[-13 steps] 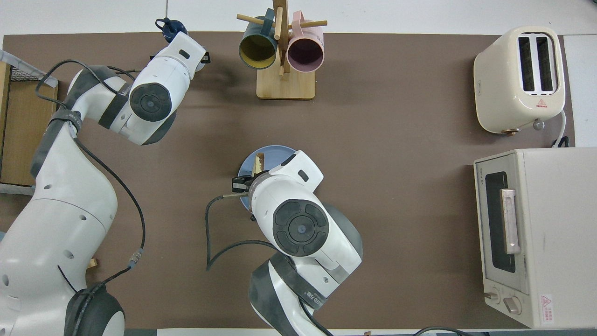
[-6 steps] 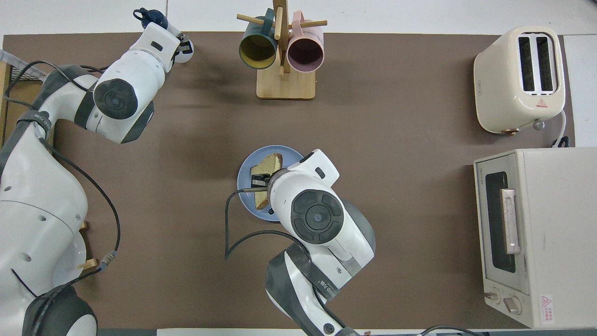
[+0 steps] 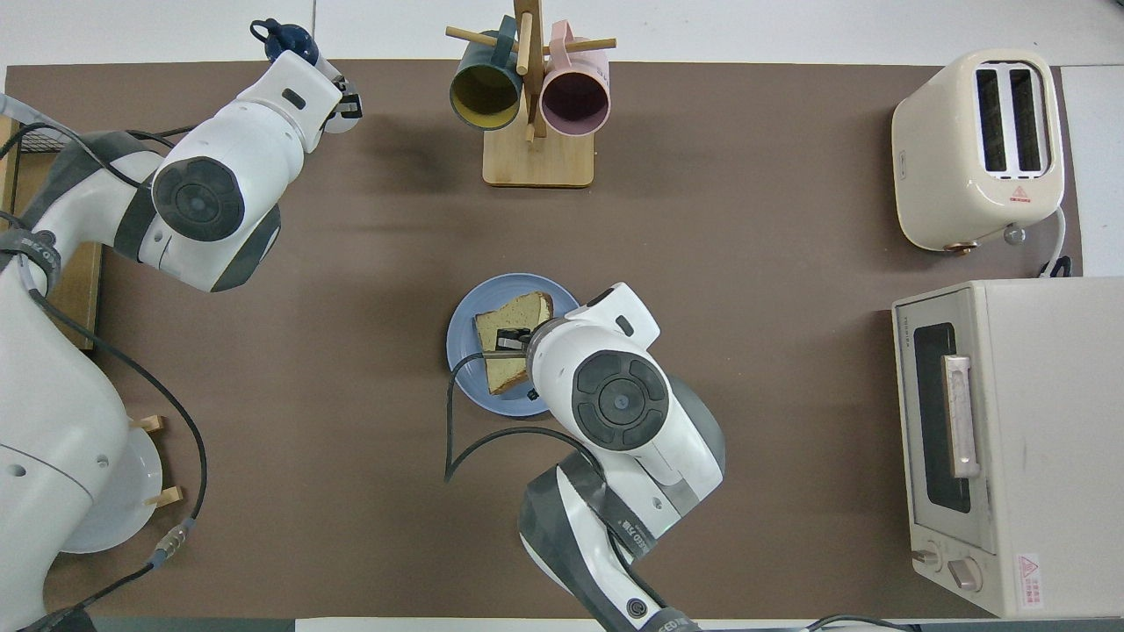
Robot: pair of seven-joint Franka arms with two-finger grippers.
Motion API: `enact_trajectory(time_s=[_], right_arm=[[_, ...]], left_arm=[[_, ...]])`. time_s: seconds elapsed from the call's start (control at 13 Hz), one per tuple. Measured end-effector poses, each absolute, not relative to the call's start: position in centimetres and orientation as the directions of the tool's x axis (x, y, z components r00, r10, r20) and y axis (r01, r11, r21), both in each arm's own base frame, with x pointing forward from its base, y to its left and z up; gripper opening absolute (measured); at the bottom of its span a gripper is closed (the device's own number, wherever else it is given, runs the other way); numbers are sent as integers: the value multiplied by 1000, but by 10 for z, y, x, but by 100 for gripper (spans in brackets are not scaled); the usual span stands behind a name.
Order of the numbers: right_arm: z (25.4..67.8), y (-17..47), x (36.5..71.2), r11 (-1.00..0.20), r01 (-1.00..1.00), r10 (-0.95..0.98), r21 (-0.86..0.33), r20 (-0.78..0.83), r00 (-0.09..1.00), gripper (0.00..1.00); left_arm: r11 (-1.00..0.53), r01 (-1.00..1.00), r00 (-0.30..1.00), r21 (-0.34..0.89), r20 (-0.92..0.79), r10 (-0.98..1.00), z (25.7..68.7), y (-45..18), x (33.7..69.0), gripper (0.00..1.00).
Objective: Put bread on plate and add seasoning
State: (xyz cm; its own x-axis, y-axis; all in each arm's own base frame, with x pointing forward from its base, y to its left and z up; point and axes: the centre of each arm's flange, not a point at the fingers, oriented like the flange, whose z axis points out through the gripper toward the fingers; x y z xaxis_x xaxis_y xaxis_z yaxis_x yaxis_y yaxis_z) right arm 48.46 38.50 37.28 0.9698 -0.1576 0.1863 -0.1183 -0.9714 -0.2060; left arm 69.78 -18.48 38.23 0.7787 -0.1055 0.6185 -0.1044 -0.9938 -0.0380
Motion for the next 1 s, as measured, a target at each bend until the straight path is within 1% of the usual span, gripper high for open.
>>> enact_trajectory(time_s=[0.23, 0.31, 0.39, 0.62, 0.69, 0.85, 0.93, 1.0], right_arm=[[363, 377, 479, -970, -148, -181, -195, 166, 969, 9], [363, 376, 479, -969, -150, -183, -195, 165, 969, 15], [365, 376, 478, -969, -150, -184, -197, 166, 969, 25], [382, 375, 483, -962, -152, -196, -226, 189, 962, 59], [393, 372, 488, -957, -155, -208, -245, 205, 957, 70], [423, 366, 498, -945, -160, -231, -286, 238, 943, 94], [434, 365, 499, -941, -158, -237, -299, 249, 939, 100], [442, 365, 499, -938, -154, -239, -310, 256, 937, 100]], left_arm=[[-976, -210, 827, -65, 520, -213, 406, -178, 690, 46], [-964, -254, 834, -75, 488, -257, 418, -170, 687, 46], [-952, -296, 838, -82, 456, -300, 431, -162, 682, 46], [-878, -466, 819, -111, 321, -475, 472, -152, 657, 46], [-839, -531, 799, -118, 259, -543, 481, -155, 645, 46], [-742, -663, 730, -100, 133, -670, 490, -176, 619, 46], [-700, -709, 694, -83, 93, -714, 493, -192, 607, 46], [-660, -748, 658, -68, 54, -751, 499, -209, 591, 46]])
